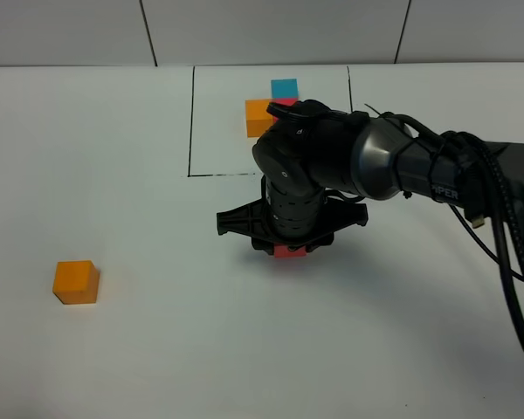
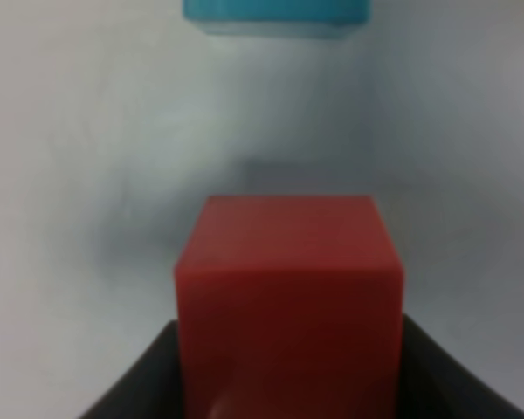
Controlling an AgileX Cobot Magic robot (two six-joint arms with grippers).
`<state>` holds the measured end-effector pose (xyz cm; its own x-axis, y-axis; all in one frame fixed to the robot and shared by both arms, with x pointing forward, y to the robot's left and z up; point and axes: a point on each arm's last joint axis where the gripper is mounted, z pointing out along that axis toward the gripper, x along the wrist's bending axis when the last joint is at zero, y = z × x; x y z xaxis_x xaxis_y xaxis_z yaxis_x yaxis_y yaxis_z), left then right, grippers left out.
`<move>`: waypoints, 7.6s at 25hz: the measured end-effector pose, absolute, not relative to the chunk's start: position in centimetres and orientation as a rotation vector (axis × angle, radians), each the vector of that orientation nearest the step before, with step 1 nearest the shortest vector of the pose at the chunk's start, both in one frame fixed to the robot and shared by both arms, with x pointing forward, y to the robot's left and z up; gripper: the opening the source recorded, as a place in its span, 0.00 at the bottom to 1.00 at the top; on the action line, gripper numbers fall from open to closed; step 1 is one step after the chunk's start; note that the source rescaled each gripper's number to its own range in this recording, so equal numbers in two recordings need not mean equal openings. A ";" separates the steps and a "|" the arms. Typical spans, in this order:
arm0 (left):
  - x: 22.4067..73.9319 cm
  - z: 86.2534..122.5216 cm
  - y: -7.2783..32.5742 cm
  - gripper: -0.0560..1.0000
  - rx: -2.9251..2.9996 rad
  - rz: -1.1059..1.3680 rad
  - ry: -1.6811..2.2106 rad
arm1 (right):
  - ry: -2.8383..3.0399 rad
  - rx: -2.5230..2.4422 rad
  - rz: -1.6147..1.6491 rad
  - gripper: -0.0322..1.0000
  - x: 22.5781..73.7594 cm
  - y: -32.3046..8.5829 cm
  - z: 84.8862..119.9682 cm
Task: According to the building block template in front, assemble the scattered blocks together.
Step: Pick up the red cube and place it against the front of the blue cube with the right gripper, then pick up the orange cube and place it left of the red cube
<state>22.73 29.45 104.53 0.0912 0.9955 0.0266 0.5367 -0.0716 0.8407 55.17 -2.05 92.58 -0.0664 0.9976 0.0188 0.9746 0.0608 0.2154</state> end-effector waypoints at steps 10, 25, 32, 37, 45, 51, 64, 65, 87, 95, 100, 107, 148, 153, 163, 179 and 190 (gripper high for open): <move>22.7 104.5 29.5 0.73 1.694 0.860 1.523 | 2.214 1.996 0.238 0.06 56.7 -1.7 90.6; 22.7 104.5 29.5 0.73 1.694 0.860 1.523 | 2.223 1.983 0.247 0.06 57.8 -2.1 90.5; 22.7 104.5 29.5 0.73 1.694 0.860 1.523 | 2.225 1.981 0.248 0.06 57.9 -2.0 90.1; 22.7 104.5 29.5 0.73 1.694 0.860 1.523 | 2.223 1.982 0.252 0.06 57.9 -2.0 90.1; 22.7 104.5 29.5 0.73 1.694 0.860 1.523 | 2.198 2.010 0.272 0.06 58.1 -1.9 90.1; 22.7 104.5 29.5 0.73 1.694 0.860 1.523 | 2.196 2.008 0.275 0.06 58.1 -2.0 90.1; 22.7 104.5 29.5 0.73 1.694 0.860 1.523 | 2.196 1.995 0.260 0.06 58.3 -1.9 89.6; 22.7 104.5 29.5 0.73 1.694 0.860 1.523 | 2.196 1.990 0.262 0.06 58.3 -1.9 89.6; 22.7 104.5 29.5 0.73 1.694 0.860 1.523 | 2.181 2.003 0.287 0.06 58.9 -2.3 89.4; 22.7 104.5 29.5 0.73 1.694 0.860 1.523 | 2.177 2.014 0.295 0.06 59.0 -2.3 89.4; 22.7 104.5 29.5 0.73 1.694 0.860 1.523 | 2.177 2.015 0.297 0.06 59.0 -2.3 89.4; 22.7 104.5 29.5 0.73 1.694 0.860 1.523 | 2.174 2.017 0.302 0.13 59.1 -2.4 89.3; 22.7 104.5 29.5 0.73 1.694 0.860 1.523 | 2.081 1.943 0.463 1.00 49.7 -25.6 103.8; 22.7 104.5 29.5 0.73 1.694 0.860 1.523 | 1.964 1.972 0.523 1.00 45.6 -27.7 105.4; 22.7 104.5 29.5 0.73 1.694 0.860 1.523 | 1.880 1.880 0.597 1.00 37.6 -28.9 108.0; 22.7 104.5 29.5 0.73 1.694 0.860 1.523 | 1.836 1.698 0.773 1.00 28.2 -29.6 107.6; 22.7 104.5 29.5 0.73 1.694 0.860 1.523 | 1.845 1.578 0.878 1.00 26.4 -29.5 105.4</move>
<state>22.73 29.45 104.53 0.0912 0.9955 0.0266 0.5367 -0.0716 0.8407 26.42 -29.49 105.39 -0.1569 0.9876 0.0038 0.6261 0.0965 0.7738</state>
